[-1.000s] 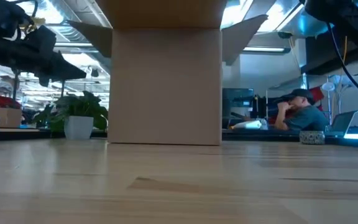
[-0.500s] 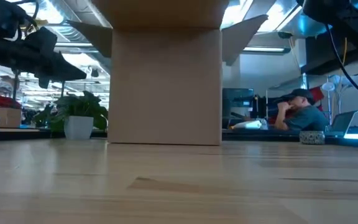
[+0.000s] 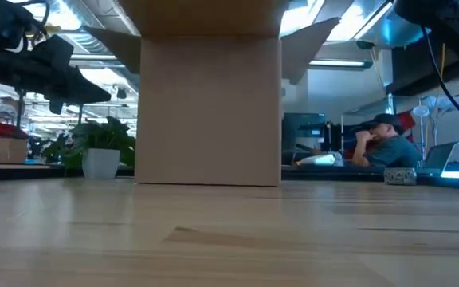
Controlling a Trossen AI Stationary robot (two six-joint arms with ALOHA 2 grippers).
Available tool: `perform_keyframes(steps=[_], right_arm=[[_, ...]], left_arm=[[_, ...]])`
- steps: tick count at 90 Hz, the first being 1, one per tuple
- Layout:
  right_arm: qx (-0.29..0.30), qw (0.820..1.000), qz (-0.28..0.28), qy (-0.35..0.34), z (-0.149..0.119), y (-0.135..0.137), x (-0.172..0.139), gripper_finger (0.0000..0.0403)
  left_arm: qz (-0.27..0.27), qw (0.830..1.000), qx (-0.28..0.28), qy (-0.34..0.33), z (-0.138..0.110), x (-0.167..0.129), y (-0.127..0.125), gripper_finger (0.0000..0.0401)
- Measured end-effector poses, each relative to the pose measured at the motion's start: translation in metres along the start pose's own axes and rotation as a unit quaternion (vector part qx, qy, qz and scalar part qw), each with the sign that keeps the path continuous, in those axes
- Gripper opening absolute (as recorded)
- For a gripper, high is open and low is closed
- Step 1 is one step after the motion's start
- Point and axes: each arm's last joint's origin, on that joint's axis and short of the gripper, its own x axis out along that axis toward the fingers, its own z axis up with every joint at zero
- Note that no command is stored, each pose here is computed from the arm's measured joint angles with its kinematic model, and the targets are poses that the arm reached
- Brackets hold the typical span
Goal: Wrap mug
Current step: Put the wrapped blue mug into the cardboard box
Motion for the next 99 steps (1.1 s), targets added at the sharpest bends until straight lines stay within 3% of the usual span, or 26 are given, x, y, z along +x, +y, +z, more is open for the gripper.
perform_keyframes(steps=[14, 25, 44, 82, 99], right_arm=[[-0.013, 1.0, -0.008, -0.024, 0.005, -0.001, -0.001, 0.0071], [-0.031, 0.997, -0.053, -0.045, 0.01, -0.004, -0.001, 0.01], [-0.034, 0.996, -0.072, -0.049, 0.012, -0.008, 0.002, 0.0119], [-0.044, 0.998, -0.038, -0.028, 0.006, -0.006, 0.007, 0.012], [-0.037, 0.999, 0.004, -0.02, 0.002, -0.007, 0.02, 0.012]], left_arm=[[0.0, 1.0, 0.0, 0.0, 0.0, 0.0, 0.0, 0.0], [0.0, 1.0, 0.0, 0.0, 0.0, 0.0, 0.0, 0.0], [0.0, 1.0, 0.0, 0.0, 0.0, 0.0, 0.0, 0.0], [0.0, 1.0, 0.0, 0.0, 0.0, 0.0, 0.0, 0.0], [0.0, 1.0, 0.0, 0.0, 0.0, 0.0, 0.0, 0.0]])
